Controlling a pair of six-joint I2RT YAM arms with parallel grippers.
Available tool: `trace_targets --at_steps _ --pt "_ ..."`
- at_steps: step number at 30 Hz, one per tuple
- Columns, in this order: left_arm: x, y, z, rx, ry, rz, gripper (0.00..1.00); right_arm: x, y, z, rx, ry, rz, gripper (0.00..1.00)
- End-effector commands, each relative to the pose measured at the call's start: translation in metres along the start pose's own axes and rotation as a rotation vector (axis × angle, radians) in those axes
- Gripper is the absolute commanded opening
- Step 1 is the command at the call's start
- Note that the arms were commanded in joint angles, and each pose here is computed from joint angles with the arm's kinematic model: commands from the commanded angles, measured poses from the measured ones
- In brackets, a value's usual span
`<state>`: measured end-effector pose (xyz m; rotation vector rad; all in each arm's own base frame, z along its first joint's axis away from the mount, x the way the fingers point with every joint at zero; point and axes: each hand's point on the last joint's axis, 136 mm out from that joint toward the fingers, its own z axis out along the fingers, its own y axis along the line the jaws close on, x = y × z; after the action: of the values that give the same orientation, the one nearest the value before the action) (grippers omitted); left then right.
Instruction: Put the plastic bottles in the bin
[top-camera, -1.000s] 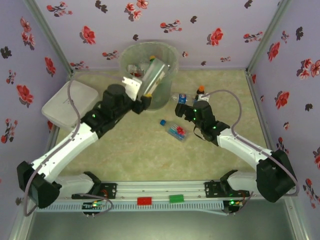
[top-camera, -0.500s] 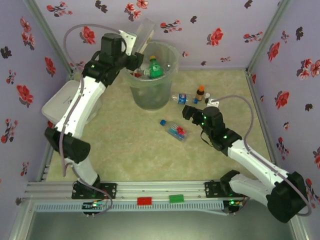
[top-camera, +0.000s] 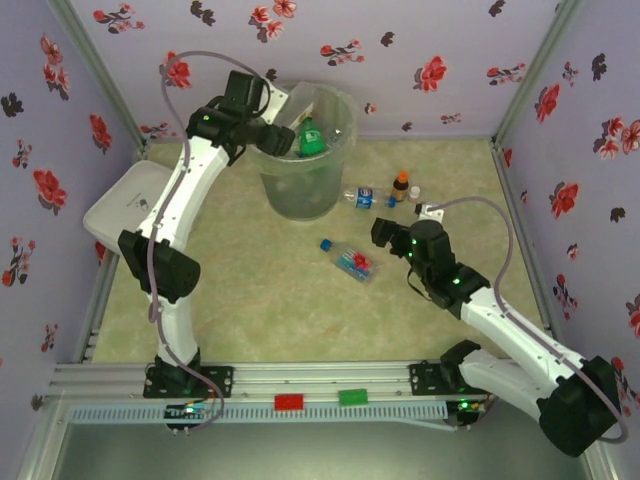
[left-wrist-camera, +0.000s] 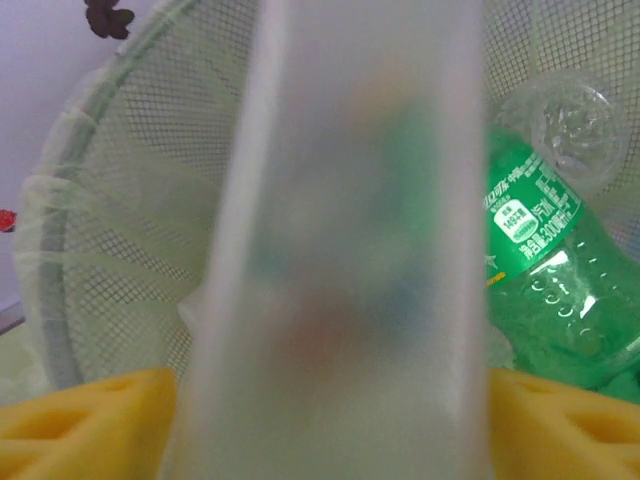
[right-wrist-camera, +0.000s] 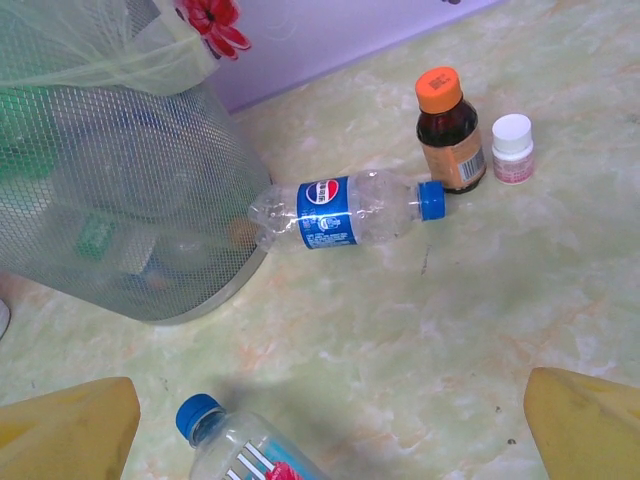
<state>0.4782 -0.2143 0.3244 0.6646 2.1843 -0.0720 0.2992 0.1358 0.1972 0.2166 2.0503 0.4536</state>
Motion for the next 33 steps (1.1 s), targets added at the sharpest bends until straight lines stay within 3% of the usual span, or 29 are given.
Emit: trace_targets --at_steps 1,7,10,15,21,27,33 --pt "-0.021 0.012 -0.018 -0.039 -0.074 -0.029 0.9 -0.006 -0.004 -0.006 0.025 -0.02 -0.029 1.0" --pt "-0.044 0.017 -0.05 -0.053 -0.218 -0.096 0.94 -0.006 -0.003 -0.007 0.024 -0.004 -0.049 1.0" --pt "-0.047 0.018 -0.057 -0.053 -0.27 -0.111 0.9 -0.005 -0.002 -0.008 0.025 0.007 -0.055 1.0" --pt "-0.036 0.013 -0.059 -0.029 -0.265 -0.156 0.82 -0.002 -0.001 -0.009 0.015 0.022 -0.057 1.0" --pt "-0.015 -0.001 -0.08 0.043 -0.341 -0.268 0.98 0.02 -0.001 -0.008 -0.008 0.124 -0.082 1.0" --pt "0.026 -0.021 -0.101 0.157 -0.422 -0.425 1.0 0.052 -0.001 -0.009 -0.032 0.266 -0.111 1.0" --pt "0.095 -0.032 -0.104 0.196 -0.466 -0.621 1.0 0.069 0.003 -0.008 -0.061 0.349 -0.139 1.0"
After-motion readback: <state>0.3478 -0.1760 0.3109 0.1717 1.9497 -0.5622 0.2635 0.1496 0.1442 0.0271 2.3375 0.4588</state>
